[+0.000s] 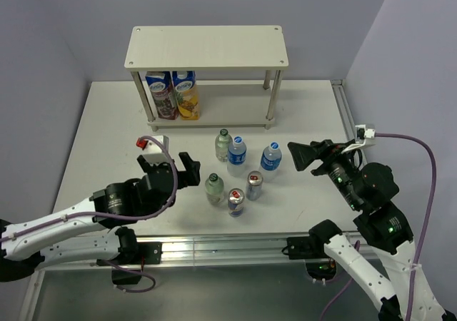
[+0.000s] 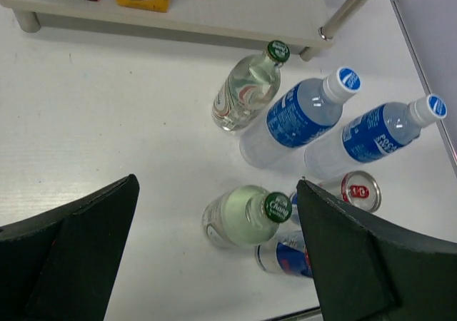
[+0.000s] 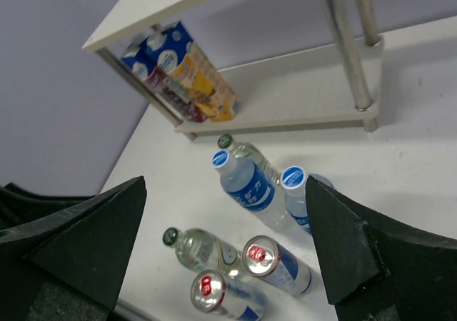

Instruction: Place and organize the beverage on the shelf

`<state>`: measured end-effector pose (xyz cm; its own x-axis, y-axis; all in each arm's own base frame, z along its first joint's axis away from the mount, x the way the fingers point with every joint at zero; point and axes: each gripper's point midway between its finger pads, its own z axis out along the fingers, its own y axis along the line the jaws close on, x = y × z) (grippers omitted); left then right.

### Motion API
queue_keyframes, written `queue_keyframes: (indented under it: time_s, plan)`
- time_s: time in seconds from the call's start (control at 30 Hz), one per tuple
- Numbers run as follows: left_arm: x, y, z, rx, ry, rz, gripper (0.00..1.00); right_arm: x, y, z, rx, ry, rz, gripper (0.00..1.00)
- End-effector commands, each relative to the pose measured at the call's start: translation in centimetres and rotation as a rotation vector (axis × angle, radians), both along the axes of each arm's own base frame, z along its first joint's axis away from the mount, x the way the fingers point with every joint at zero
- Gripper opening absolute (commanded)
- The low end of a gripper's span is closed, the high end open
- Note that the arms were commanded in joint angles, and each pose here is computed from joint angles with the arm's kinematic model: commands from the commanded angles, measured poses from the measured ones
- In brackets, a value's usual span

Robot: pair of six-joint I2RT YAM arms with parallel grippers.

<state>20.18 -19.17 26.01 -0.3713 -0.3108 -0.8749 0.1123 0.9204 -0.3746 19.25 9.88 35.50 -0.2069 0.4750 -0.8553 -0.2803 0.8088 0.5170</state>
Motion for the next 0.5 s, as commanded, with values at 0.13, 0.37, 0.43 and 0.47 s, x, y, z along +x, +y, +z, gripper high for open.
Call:
queue_keyframes:
  time_s: [0.13, 0.37, 0.43, 0.47]
  plan:
    - [-1.2, 1.6, -2.5, -0.005, 0.006, 0.045, 0.99, -2.3, 3.0, 0.2, -0.036, -0.066, 0.223, 0.99]
    - [-3.3, 0.7, -6.8, -0.040, 0.028, 0.061, 0.99, -1.6, 3.3, -2.1, -0.061, -0.017, 0.219, 0.99]
    - [-3.7, -0.2, -6.9, -0.075, 0.008, 0.016, 0.99, -1.4, 3.3, -2.4, -0.067, -0.006, 0.216, 0.99]
    - [-3.8, -1.2, -7.6, -0.084, -0.014, -0.022, 0.99, -1.4, 3.4, -2.5, -0.068, -0.003, 0.219, 0.98]
